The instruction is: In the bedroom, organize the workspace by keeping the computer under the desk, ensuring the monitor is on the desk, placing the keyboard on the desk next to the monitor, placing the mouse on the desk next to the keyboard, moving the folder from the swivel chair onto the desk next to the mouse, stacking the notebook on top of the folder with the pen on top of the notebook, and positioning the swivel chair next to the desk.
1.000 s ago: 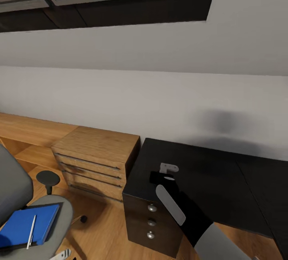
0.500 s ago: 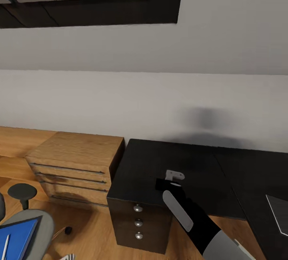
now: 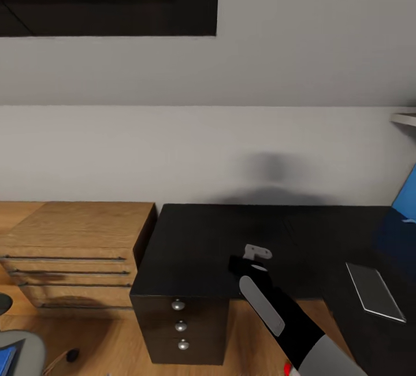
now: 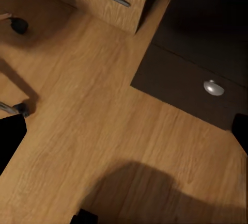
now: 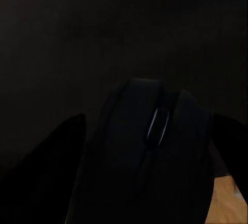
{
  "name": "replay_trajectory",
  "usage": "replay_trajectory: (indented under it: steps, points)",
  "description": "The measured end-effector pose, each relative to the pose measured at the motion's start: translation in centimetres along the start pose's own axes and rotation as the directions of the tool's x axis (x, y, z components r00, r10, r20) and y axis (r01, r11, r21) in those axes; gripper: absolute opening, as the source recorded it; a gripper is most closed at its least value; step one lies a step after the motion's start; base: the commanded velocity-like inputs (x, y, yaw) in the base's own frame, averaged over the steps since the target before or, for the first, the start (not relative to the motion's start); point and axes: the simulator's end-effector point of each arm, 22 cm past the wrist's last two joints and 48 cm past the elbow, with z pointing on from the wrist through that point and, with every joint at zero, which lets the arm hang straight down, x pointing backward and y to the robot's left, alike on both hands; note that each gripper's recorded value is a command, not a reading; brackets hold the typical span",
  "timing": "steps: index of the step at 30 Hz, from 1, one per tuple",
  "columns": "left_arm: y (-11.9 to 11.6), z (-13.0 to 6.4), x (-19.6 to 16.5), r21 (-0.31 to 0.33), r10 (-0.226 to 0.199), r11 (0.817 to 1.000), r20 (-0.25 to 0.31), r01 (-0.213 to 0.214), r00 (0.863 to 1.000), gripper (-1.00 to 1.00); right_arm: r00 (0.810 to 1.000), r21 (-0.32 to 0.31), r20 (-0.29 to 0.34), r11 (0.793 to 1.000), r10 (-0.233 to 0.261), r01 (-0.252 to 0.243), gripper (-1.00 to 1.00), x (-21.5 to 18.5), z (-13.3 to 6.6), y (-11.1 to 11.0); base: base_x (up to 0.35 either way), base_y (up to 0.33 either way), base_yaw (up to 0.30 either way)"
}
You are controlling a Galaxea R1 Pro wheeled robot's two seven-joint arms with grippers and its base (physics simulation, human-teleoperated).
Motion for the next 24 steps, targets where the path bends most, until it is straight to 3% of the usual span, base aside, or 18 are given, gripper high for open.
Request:
replay_trajectory:
  steps: [11,15,24]
  points:
    - [0.0,0.0,-0.1,0.000,0.000,1.000,0.002,0.000,1.000,1.00,0.999,0.020,0.008,0.999,0.038,-0.038,-1.00,-0.4,0.3,-1.3,0.000,0.000,-0.289]
    - [0.0,0.0,0.3,-0.001,0.000,1.000,-0.006,0.000,1.000,1.00,0.996,0.042,0.030,0.996,0.080,-0.082,-1.00,-0.9,0.7,-2.4,0.000,0.000,-0.289]
    - [0.1,0.0,1.1,-0.003,0.001,1.000,-0.022,-0.001,1.000,1.00,0.996,0.044,0.031,0.995,0.089,-0.090,-1.00,-0.7,0.7,-2.4,0.000,0.000,-0.289]
